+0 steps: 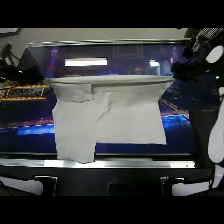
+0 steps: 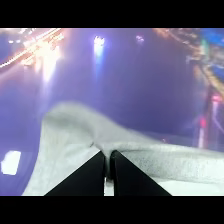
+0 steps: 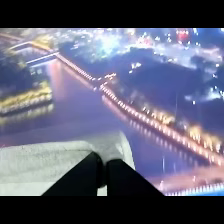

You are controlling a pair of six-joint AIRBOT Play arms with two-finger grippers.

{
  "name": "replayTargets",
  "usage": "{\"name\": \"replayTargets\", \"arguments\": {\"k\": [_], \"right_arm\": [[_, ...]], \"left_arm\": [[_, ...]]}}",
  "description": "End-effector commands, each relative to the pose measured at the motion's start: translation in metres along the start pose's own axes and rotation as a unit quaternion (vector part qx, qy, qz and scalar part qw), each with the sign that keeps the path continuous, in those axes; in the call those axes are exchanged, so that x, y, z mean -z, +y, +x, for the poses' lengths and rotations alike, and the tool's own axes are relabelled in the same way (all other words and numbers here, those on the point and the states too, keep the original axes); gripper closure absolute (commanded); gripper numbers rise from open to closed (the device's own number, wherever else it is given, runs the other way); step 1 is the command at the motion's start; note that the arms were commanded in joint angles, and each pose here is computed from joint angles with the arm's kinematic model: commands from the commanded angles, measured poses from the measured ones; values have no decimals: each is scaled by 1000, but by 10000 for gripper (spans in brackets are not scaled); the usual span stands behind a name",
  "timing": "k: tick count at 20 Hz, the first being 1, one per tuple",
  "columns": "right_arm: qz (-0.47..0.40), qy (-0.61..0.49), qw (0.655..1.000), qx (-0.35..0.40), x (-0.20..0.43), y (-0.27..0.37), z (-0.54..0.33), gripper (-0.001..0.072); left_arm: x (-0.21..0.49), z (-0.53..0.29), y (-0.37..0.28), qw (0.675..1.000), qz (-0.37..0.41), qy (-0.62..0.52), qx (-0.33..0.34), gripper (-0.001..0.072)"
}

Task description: Fold the clothes and pants, and hang the long-sleeved shirts on hangers.

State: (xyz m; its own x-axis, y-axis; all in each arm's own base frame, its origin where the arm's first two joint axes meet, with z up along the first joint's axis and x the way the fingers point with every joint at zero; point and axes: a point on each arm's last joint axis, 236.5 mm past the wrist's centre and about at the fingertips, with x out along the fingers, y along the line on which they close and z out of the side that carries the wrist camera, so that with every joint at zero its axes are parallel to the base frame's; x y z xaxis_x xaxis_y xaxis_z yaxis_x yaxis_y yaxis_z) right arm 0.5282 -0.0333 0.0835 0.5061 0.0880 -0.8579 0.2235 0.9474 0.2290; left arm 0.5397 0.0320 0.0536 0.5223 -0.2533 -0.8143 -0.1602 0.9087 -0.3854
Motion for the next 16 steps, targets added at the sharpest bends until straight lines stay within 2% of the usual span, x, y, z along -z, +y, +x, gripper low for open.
{"name": "replayTargets", "arguments": {"k": [1,6,11,16], "right_arm": [[12,0,1000,-2,-4,-9,69,675],[-10,27,1000,4,10,-14,81,675],[-11,123,992,16,55,-20,75,674],[-6,210,977,24,96,-28,84,674]], "left_arm": [[14,95,8,1000,0,15,2,690],[41,103,9,998,13,68,4,690],[87,91,11,986,10,168,9,690],[108,82,13,976,12,216,6,690]]}}
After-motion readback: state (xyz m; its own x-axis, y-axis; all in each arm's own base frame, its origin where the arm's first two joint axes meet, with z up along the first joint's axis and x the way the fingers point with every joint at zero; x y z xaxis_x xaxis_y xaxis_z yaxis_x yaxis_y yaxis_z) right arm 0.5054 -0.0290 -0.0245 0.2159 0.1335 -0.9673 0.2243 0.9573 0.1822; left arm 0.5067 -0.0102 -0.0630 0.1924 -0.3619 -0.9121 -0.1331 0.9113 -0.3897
